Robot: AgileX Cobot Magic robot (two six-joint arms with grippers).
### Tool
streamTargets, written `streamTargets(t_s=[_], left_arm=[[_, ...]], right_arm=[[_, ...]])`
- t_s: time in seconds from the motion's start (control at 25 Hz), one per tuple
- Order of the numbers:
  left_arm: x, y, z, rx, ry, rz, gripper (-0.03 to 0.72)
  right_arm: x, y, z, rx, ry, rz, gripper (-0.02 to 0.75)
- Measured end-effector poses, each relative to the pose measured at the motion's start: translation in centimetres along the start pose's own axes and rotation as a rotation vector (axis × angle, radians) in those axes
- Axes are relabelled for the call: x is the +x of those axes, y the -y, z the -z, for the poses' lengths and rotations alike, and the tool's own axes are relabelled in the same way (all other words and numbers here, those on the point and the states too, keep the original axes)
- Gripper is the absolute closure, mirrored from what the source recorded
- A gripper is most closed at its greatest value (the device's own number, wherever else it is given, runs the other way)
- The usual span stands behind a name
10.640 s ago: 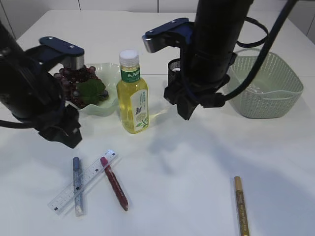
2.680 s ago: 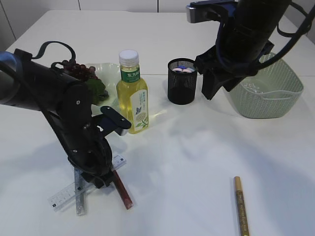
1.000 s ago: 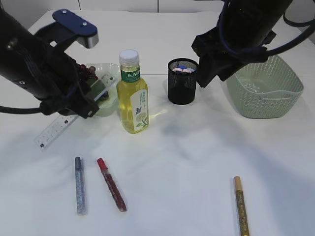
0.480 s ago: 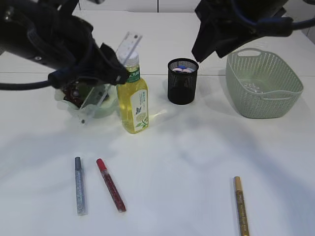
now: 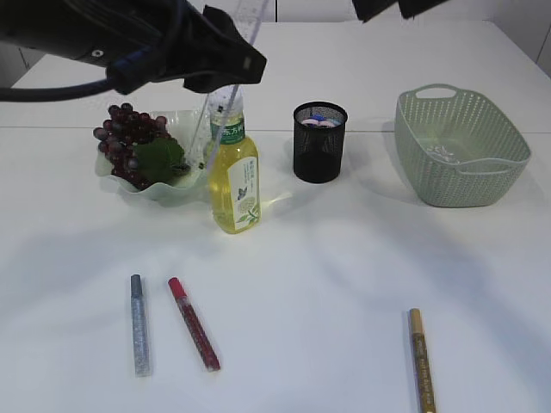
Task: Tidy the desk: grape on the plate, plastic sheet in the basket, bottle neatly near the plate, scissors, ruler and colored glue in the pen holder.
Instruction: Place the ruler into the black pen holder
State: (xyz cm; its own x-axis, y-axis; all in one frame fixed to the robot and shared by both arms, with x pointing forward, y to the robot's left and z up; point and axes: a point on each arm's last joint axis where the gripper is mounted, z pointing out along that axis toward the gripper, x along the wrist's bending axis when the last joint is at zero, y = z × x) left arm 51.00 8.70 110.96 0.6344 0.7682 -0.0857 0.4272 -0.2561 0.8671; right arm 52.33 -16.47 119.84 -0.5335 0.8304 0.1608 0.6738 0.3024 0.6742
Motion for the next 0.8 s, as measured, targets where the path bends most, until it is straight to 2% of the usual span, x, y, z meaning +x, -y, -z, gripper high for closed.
streamTargets(t_s=[0.28, 0.64, 0.8], left_arm=[[0.0, -0.6, -0.2, -0.072, 0.006, 0.069, 0.42], [-1.5, -1.0, -0.9, -0.153, 0.028, 0.065, 0.421], [-1.7, -0.8, -1.4, -0.153, 0.033, 0.079, 0.421]], right_arm=[[1.0, -0.9, 1.2, -0.123, -0.087, -0.066, 0.32], [1.6, -2.1, 1.5, -0.246, -0.169, -0.195, 0.32], [1.6, -2.4, 1.5, -0.285, -0.185, -0.231, 0.32]])
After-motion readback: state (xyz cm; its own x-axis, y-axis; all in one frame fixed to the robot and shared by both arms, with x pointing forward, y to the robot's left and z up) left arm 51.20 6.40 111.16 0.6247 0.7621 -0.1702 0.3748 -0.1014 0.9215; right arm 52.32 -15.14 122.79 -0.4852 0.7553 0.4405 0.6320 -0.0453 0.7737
